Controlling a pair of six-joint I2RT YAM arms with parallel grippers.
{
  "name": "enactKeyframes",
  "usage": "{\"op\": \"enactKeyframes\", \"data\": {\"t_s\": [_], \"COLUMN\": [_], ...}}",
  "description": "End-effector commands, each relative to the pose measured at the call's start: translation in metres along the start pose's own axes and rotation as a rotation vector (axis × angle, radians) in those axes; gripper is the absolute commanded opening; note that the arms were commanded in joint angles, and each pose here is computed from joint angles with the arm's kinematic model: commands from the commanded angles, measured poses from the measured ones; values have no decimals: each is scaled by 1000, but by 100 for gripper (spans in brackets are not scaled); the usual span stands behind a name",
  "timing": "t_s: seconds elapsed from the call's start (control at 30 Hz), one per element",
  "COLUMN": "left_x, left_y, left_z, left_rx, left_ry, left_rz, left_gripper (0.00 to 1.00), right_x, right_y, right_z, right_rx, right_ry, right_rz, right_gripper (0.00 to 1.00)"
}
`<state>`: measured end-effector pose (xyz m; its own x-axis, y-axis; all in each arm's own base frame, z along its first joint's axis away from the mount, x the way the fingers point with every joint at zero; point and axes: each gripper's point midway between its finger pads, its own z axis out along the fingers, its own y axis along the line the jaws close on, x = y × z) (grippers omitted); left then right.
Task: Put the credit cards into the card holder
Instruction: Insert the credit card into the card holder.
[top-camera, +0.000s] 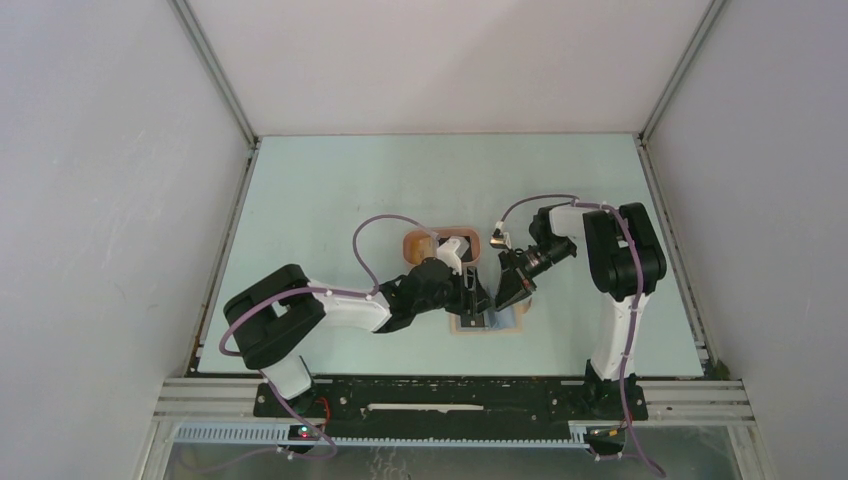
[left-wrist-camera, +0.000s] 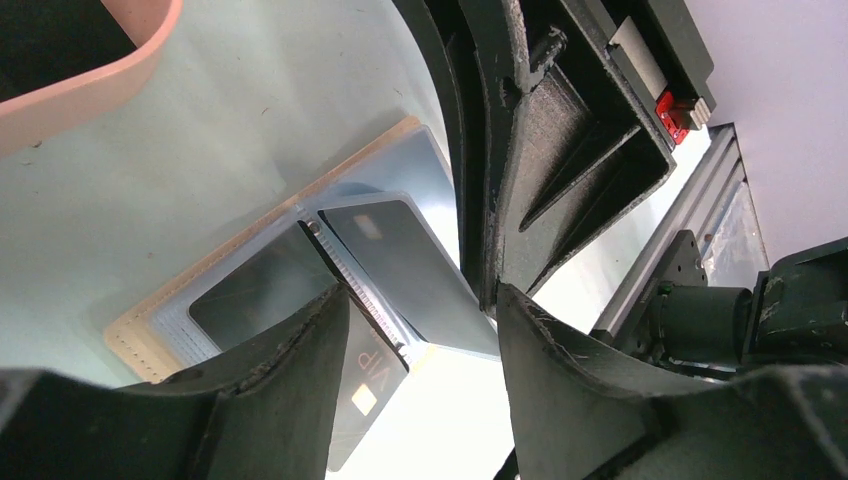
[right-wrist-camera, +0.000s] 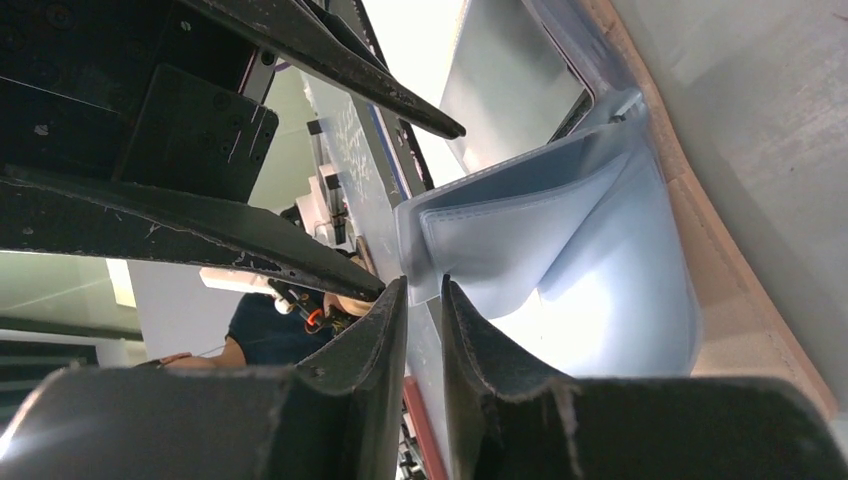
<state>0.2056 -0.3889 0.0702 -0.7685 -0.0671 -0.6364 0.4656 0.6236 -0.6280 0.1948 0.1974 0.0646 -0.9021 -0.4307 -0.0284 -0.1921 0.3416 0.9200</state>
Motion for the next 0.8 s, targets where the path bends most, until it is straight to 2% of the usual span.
{"op": "enactKeyframes", "data": {"t_s": [0.0,0.3,0.77], "left_x": [-20,-21,-24], "left_y": [-6,-1,7], "left_z": [4,5,11], "left_rx": [-5,-29,-94], "left_ry": [-55,-57,-53], "left_rz": [-20,-44,-57], "left_gripper": [60,56,56], "right_x": [-5,-3,-2], "right_y": [13,13,12], "right_z": [1,2,4], "right_rx": [-47,-50,-48], "right_ry": [-4,6,16], "right_rz": [-16,-21,-22], "right_gripper": [26,29,27]}}
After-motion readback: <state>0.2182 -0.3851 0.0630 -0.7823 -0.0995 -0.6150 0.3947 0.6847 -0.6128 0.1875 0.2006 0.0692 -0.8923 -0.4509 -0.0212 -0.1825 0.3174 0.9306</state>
